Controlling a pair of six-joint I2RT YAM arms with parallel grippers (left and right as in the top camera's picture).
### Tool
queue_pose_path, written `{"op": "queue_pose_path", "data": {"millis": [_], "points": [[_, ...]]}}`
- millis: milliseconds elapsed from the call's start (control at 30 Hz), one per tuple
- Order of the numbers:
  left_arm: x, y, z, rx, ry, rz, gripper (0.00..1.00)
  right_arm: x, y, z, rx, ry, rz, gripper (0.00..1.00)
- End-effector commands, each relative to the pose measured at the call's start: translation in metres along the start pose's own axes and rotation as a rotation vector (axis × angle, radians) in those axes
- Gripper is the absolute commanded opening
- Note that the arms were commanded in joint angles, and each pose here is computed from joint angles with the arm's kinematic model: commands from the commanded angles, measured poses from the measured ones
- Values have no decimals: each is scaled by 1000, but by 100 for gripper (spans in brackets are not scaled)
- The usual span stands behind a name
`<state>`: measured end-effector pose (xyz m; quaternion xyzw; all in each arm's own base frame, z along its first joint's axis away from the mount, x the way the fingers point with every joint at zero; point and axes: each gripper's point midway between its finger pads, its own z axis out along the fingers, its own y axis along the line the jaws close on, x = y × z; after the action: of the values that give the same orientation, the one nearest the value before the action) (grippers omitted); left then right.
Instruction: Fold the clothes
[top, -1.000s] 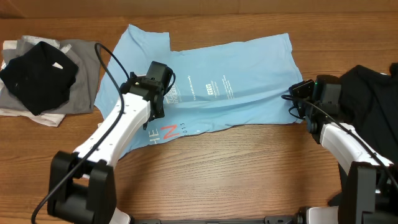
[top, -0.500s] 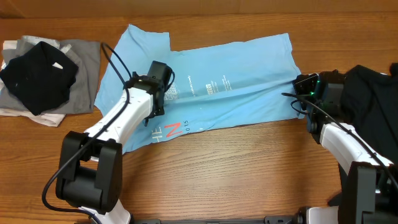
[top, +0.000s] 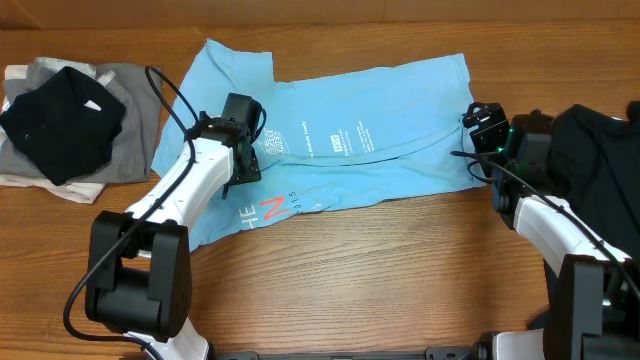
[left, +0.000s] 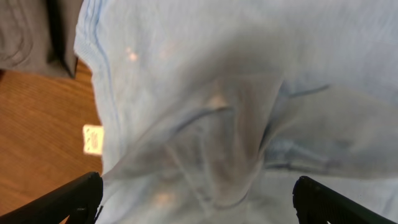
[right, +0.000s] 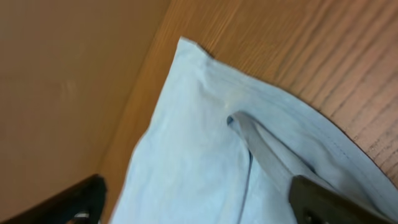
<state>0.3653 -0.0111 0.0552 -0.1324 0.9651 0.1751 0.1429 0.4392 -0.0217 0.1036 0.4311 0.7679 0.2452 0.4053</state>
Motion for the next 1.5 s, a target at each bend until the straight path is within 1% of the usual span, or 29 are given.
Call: {"op": "queue_pose_path", "data": {"millis": [0, 67, 133, 233, 300, 433, 467, 500, 567, 633, 700, 767, 900, 967, 1100, 1233, 1467], "points": [[-17, 2, -13, -9, -19, 11, 100, -11, 37, -1, -75, 21, -91, 100], [-21, 5, -26, -12, -3, 17, 100, -13, 42, -4, -46, 48, -104, 100], [-22, 11, -43, -15, 31, 1, 100, -12, 42, -9, 24, 106, -155, 99], [-14, 2, -56, 62, 95, 25, 100, -4, 30, -19, 125, 184, -211, 93], [-1, -9, -59, 132, 160, 51, 100, 6, 14, -27, 204, 241, -203, 88], [31, -9, -61, 159, 299, 80, 99, 31, -22, -46, 353, 366, -174, 75], [37, -8, -62, 157, 322, 86, 92, 37, -29, -51, 385, 394, -169, 69], [44, -8, -61, 161, 349, 91, 83, 40, -34, -55, 407, 414, -168, 60], [56, -10, -58, 180, 391, 101, 63, 46, -41, -59, 426, 450, -205, 38], [65, -12, -52, 182, 412, 104, 46, 48, -43, -59, 423, 466, -237, 23], [69, -15, -42, 185, 409, 102, 24, 48, -43, -56, 418, 463, -237, 10], [73, -20, -33, 199, 404, 96, 4, 46, -41, -51, 404, 453, -248, 4], [85, -29, -20, 238, 423, 76, 4, 54, -41, -33, 363, 487, -252, 4], [91, -29, -16, 232, 434, 60, 4, 65, -52, -24, 376, 530, -236, 4], [95, -26, -12, 225, 444, 57, 4, 74, -68, -12, 410, 563, -226, 4], [87, -23, -6, 235, 423, 24, 4, 74, -69, -4, 402, 554, -228, 4], [82, -26, -3, 328, 463, -43, 4, 64, -74, -1, 435, 501, -252, 4]]}}
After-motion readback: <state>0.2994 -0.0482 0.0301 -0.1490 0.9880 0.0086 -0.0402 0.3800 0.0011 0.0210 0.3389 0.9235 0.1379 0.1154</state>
